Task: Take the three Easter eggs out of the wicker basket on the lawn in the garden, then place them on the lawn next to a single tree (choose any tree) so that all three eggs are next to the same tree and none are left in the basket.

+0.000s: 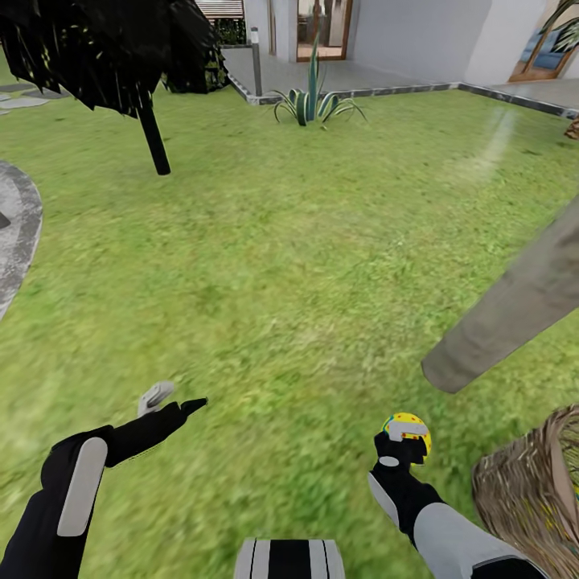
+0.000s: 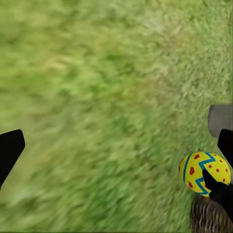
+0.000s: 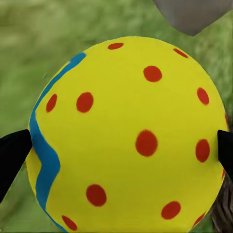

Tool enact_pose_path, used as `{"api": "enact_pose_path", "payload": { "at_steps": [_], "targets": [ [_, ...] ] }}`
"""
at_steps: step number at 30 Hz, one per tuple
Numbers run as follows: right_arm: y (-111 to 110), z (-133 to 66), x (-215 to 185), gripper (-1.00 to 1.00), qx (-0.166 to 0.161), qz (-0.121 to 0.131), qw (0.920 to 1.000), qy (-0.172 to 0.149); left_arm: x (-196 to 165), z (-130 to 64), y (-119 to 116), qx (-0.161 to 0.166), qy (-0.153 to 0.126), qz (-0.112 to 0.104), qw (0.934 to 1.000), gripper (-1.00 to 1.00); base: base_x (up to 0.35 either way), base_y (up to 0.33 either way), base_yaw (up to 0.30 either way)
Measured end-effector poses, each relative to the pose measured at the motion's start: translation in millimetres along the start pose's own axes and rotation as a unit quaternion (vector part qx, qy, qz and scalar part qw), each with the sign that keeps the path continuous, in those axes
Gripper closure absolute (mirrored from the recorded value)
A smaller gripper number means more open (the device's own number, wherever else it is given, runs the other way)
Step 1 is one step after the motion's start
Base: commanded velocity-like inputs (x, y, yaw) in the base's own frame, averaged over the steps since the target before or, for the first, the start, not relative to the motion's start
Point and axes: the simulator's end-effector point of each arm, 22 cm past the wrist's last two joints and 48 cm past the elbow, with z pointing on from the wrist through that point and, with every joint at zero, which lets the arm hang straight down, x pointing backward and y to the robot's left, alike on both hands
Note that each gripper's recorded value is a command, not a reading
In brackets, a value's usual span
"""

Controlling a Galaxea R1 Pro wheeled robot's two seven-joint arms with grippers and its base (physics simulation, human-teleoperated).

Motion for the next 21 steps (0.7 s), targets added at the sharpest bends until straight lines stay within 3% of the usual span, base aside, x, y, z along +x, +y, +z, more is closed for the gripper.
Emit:
{"api": "enact_pose_path", "payload": {
  "at_steps": [4,21],
  "targets": [
    [-0.2,0.3,0.1,1.0,0.0,0.0,1.0,0.0,0.3,0.3,-0.3,0.001,0.001,0.0,1.0,-1.0,0.171,0.003,0.0],
    [8.2,10.8,29.6,1.0,-0.002,-0.014,0.9996,0.022,12.0,14.3,15.8,-0.01,0.016,-0.007,0.9998,-1.0,0.004,0.0,0.0]
  ]
}}
